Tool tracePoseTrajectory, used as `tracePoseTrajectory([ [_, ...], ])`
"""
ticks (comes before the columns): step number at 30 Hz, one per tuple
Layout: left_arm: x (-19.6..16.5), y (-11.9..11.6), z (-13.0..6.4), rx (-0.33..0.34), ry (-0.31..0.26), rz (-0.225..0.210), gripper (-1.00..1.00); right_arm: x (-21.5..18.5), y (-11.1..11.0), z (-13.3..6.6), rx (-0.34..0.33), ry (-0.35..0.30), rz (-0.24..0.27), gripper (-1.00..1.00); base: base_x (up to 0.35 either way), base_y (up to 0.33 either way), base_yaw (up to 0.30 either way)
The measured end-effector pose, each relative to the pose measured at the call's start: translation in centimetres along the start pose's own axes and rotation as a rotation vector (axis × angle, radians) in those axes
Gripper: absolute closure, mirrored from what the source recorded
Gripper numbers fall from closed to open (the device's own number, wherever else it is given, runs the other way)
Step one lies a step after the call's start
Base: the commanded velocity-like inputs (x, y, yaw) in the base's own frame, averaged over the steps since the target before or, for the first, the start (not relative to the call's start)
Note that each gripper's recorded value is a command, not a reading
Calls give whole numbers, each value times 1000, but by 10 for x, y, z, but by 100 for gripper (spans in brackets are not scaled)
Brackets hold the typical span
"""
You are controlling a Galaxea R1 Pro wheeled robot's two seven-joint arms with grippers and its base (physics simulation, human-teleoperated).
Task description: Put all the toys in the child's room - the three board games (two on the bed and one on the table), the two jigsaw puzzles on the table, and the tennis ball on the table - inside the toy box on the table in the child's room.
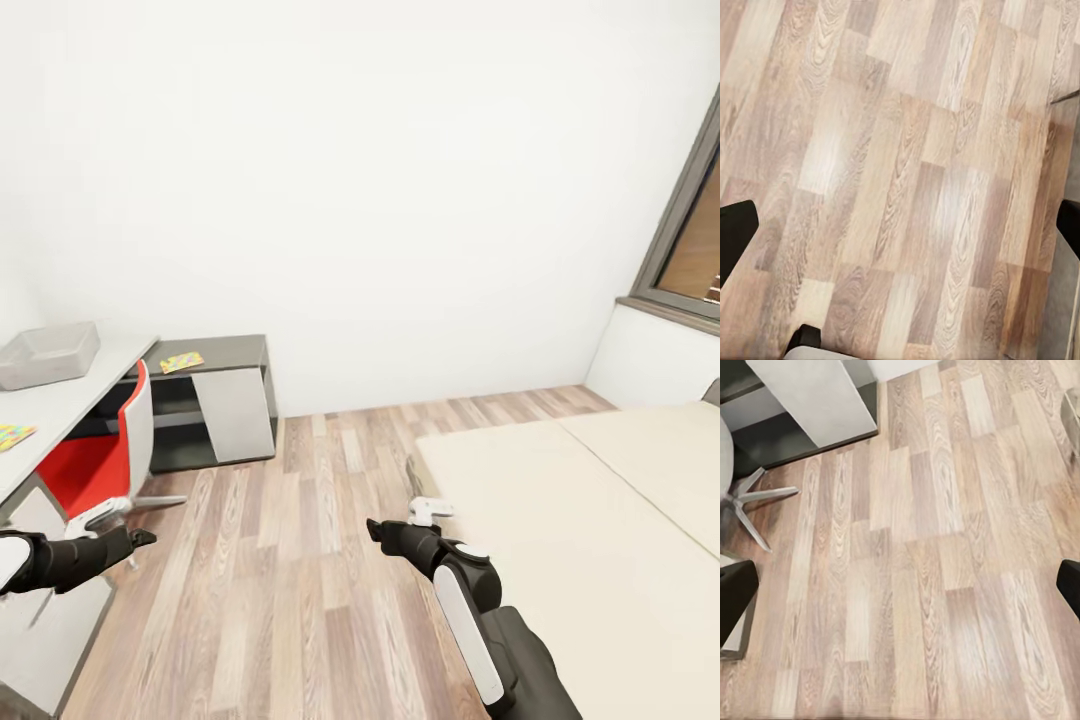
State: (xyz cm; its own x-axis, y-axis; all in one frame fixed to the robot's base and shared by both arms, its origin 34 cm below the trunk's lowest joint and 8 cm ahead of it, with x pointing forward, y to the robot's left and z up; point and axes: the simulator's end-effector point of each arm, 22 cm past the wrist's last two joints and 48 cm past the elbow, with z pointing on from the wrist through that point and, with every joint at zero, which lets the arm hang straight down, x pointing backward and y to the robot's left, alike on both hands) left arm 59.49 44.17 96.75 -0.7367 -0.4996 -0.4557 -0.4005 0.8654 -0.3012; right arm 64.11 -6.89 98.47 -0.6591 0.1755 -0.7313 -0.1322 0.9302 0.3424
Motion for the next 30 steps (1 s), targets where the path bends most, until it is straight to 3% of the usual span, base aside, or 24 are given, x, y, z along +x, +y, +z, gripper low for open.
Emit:
tracePoseTrajectory([
  [8, 0, 0, 0, 0, 0, 0, -100, -1, -1, 0, 0, -2, -1, -100, -15, 0, 191],
  [30, 0, 0, 0, 0, 0, 0, -100, -2, -1, -1, -3, -6, -4, -100, -43, -6, 6],
])
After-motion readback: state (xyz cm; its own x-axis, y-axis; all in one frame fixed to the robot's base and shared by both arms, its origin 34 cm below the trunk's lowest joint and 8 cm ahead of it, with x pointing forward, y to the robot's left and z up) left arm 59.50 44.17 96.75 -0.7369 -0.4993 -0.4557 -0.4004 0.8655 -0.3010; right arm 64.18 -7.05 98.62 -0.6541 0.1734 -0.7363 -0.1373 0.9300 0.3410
